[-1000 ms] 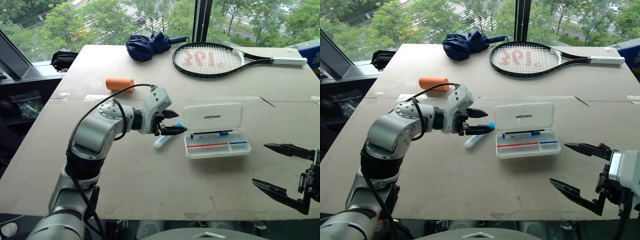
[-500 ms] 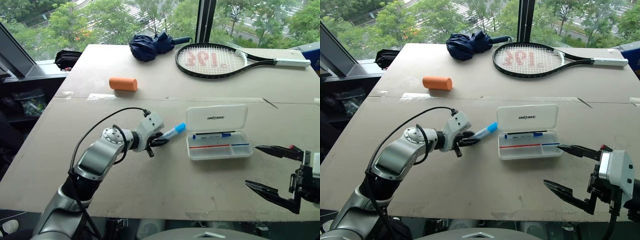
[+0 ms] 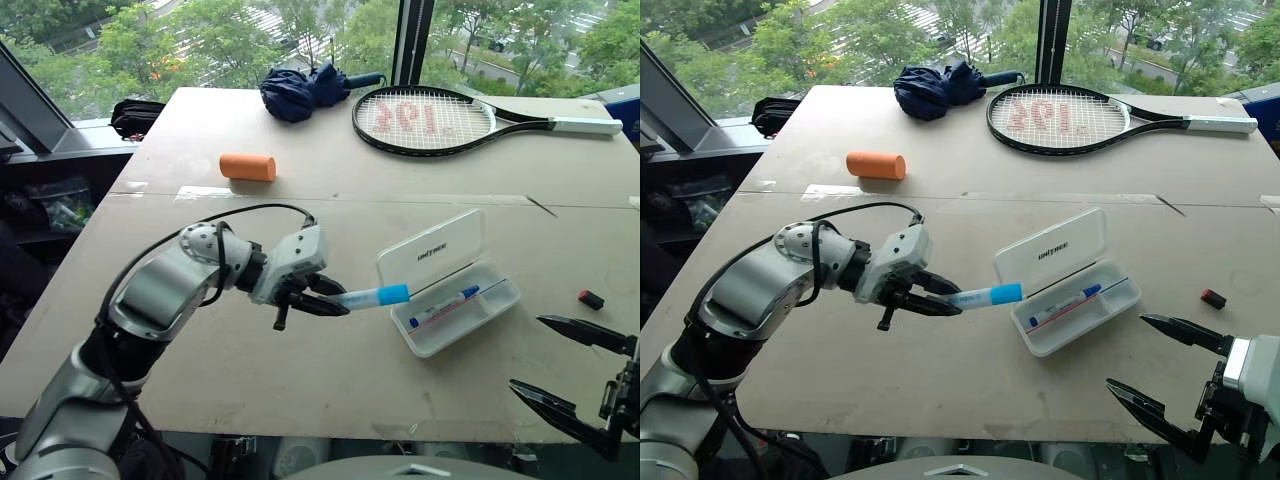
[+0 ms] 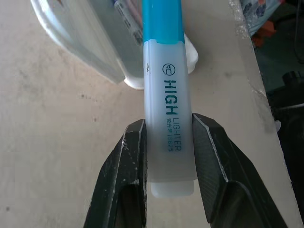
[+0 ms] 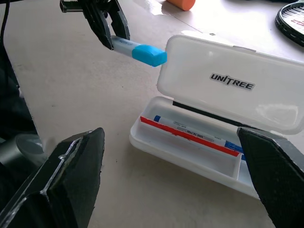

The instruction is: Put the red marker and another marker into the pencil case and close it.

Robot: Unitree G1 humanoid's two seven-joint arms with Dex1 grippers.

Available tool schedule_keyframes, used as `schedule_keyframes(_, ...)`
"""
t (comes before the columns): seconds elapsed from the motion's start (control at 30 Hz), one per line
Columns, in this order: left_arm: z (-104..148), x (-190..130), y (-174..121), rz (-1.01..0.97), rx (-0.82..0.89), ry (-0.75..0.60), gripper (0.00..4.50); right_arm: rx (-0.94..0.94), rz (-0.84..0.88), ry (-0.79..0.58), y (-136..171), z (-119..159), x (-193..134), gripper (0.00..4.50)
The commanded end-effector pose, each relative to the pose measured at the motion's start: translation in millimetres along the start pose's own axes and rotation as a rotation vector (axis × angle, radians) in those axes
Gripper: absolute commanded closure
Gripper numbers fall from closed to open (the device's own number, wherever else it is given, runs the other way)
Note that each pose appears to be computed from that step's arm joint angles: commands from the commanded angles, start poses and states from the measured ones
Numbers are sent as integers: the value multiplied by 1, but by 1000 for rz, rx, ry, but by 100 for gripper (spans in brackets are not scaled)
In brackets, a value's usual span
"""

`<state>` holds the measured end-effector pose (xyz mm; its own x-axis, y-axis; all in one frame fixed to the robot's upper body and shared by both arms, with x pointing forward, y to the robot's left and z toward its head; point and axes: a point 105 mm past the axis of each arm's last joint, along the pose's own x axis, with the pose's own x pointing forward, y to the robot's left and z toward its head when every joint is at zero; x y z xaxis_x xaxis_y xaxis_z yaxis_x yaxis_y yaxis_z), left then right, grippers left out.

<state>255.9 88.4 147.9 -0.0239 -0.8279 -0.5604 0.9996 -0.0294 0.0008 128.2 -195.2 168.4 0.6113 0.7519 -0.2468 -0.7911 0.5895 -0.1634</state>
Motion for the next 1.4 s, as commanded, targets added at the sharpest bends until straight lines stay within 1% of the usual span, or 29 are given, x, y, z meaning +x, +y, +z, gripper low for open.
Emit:
schedule_keyframes(0.03,4,1,-2,-4,16,7,372,-42,-5,-4,6,8,-4,0)
schedule_keyframes(0.17,7,13,-5,-35,13,-8,372,-39,-10,0,7,8,-5,0)
schedule_keyframes(0.27,8,20,0,-25,10,-17,372,-40,-12,0,7,8,-5,0)
schedule_keyframes(0.5,10,24,2,-34,-36,-25,372,-41,-10,3,6,9,-6,0)
schedule_keyframes(0.63,7,30,17,31,-35,8,372,-40,-8,2,7,9,-5,0)
schedule_keyframes(0.83,4,25,43,137,4,54,372,-43,-11,-1,7,11,-4,0)
schedule_keyframes(1.03,13,18,71,234,58,47,372,-44,-15,-4,7,12,-3,0)
schedule_keyframes(1.1,19,16,75,236,82,32,372,-44,-16,-5,7,12,-2,0)
schedule_keyframes(1.27,33,16,68,180,95,-40,372,-44,-16,-7,7,13,-1,0)
schedule_keyframes(1.4,36,17,54,113,72,-70,372,-38,-15,-8,8,13,-1,0)
